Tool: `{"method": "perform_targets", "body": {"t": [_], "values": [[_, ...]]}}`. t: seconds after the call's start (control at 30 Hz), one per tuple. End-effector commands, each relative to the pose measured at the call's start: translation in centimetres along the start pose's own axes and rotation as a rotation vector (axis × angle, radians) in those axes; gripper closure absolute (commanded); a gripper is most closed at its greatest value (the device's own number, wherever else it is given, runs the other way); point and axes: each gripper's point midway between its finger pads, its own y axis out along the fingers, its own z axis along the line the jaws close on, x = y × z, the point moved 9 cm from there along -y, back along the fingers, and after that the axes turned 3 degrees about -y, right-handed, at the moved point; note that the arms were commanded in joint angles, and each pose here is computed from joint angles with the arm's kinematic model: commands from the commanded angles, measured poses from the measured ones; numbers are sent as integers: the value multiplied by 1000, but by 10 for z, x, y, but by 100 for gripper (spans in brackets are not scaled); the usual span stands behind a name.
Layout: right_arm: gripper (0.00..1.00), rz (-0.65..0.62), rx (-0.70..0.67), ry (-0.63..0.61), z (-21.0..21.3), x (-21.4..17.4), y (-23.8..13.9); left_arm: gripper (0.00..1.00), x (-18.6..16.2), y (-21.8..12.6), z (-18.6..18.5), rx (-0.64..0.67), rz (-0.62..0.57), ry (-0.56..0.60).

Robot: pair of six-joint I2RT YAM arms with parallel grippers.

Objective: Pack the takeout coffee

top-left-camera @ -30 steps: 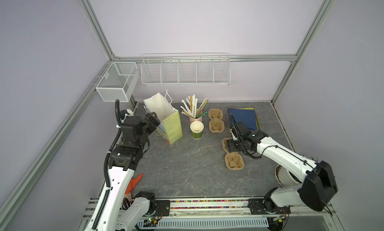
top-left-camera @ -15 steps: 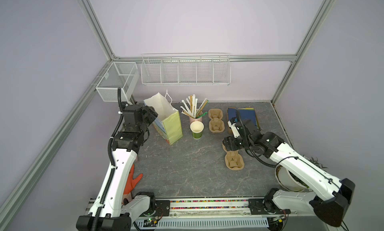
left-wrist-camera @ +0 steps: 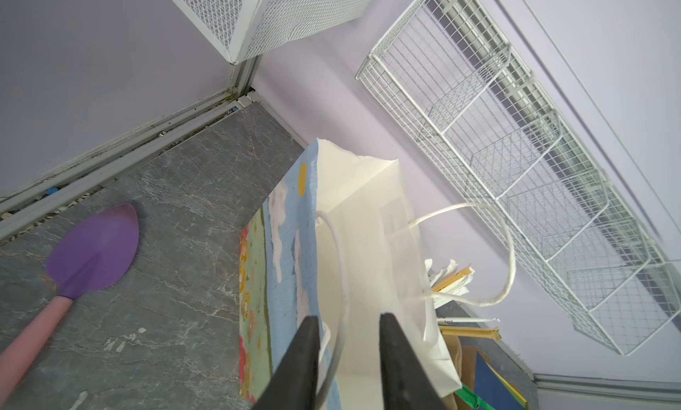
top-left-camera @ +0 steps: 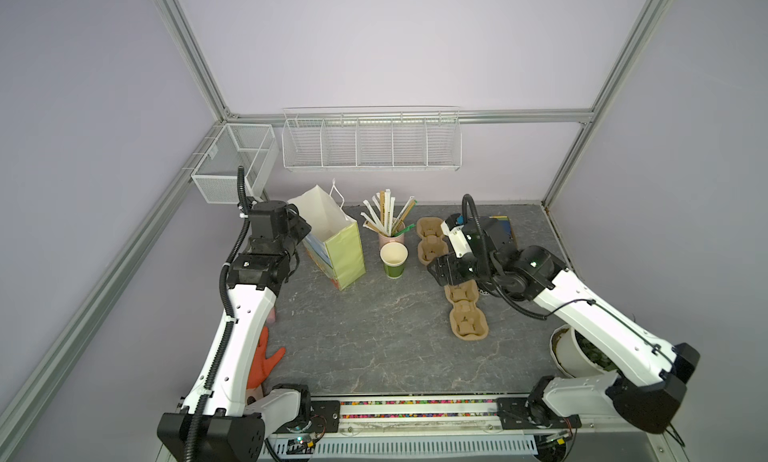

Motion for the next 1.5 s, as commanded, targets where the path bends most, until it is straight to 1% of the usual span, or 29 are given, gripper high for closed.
{"method": "perform_targets", "body": {"t": [0.0,0.17,0.23,0.37,0.53,0.73,0.87,1.03,1.17,1.3,1.47], "values": [[18,-15,62,-34,17,26,12,77,0,1,3,16,-2,12],[17,-56,85,-105,34,69,47,95,-1,3,4,14,0,15],[16,-76,82,-136,38,85,61,100,-3,5,4,10,9,17],[16,-96,119,-168,50,108,92,100,-5,6,5,0,20,15],[16,-116,156,-175,60,125,115,100,-7,1,5,-28,33,8],[17,-140,158,-205,74,128,114,100,-15,-21,10,-103,69,-27],[17,-131,146,-234,84,123,112,100,-25,-35,19,-144,101,-53],[18,-130,128,-239,88,121,115,100,-32,-48,25,-178,136,-71],[22,-104,126,-255,91,118,121,100,-37,-58,29,-190,159,-65],[27,-100,97,-277,94,116,126,100,-41,-72,35,-214,178,-69],[34,-99,115,-312,102,115,131,100,-47,-81,39,-221,211,-65]]}}
